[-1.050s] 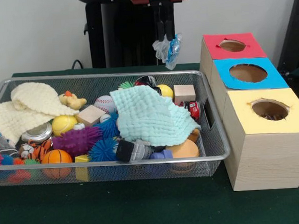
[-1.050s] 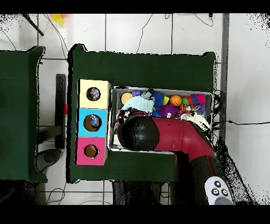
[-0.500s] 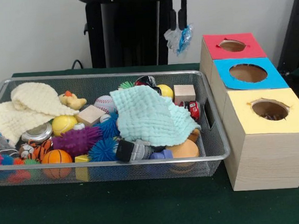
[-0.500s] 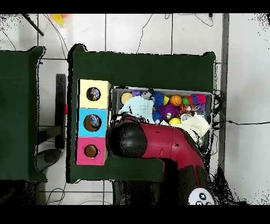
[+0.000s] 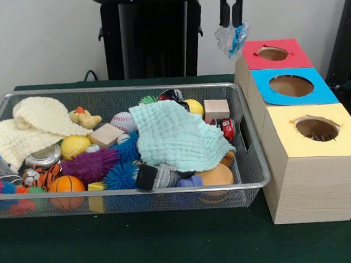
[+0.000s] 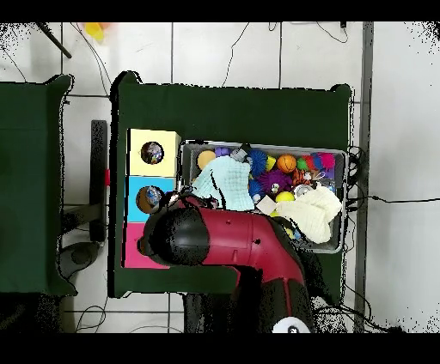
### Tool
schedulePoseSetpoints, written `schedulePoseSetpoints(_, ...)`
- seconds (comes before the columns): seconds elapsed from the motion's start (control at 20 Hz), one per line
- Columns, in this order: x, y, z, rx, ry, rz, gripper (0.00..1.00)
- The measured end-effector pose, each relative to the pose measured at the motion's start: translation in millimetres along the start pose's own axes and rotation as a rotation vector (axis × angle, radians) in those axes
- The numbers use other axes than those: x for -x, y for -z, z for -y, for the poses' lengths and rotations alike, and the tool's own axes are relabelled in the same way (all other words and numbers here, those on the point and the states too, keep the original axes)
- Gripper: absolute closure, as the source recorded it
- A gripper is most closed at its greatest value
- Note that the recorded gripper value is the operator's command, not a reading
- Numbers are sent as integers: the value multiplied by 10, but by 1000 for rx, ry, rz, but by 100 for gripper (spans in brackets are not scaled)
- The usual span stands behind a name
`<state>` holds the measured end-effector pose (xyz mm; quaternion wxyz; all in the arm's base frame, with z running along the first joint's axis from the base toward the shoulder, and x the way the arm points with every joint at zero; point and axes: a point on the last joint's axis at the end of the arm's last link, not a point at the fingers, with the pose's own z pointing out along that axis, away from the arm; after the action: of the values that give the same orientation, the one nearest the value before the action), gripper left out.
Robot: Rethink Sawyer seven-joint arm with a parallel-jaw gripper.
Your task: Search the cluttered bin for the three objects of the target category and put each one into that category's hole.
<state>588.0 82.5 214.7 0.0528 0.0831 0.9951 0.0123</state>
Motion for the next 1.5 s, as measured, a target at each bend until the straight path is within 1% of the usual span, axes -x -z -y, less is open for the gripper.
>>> schedulePoseSetpoints(0.05, -11, 3, -23, -1, -5, 0, 100)
schedulePoseSetpoints(0.1, -51, 9, -90, -4, -22, -2, 100)
schedulePoseSetpoints(0.25, -93, 8, -153, -8, -38, -5, 100)
schedulePoseSetpoints(0.35, -157, -13, -232, -14, -57, -12, 100)
schedulePoseSetpoints(0.55, -231, -41, -310, -24, -74, -20, 100)
schedulePoseSetpoints(0.6, -268, -61, -348, -28, -89, -25, 100)
schedulePoseSetpoints(0.8, -317, -91, -399, -34, -106, -33, 100)
schedulePoseSetpoints(0.85, -350, -108, -442, -38, -117, -37, 100)
schedulePoseSetpoints(0.95, -360, -117, -459, -41, -123, -38, 100)
schedulePoseSetpoints(1.0, -378, -138, -496, -47, -136, -40, 100)
schedulePoseSetpoints(1.5, -432, -228, -733, -66, -168, -40, 100)
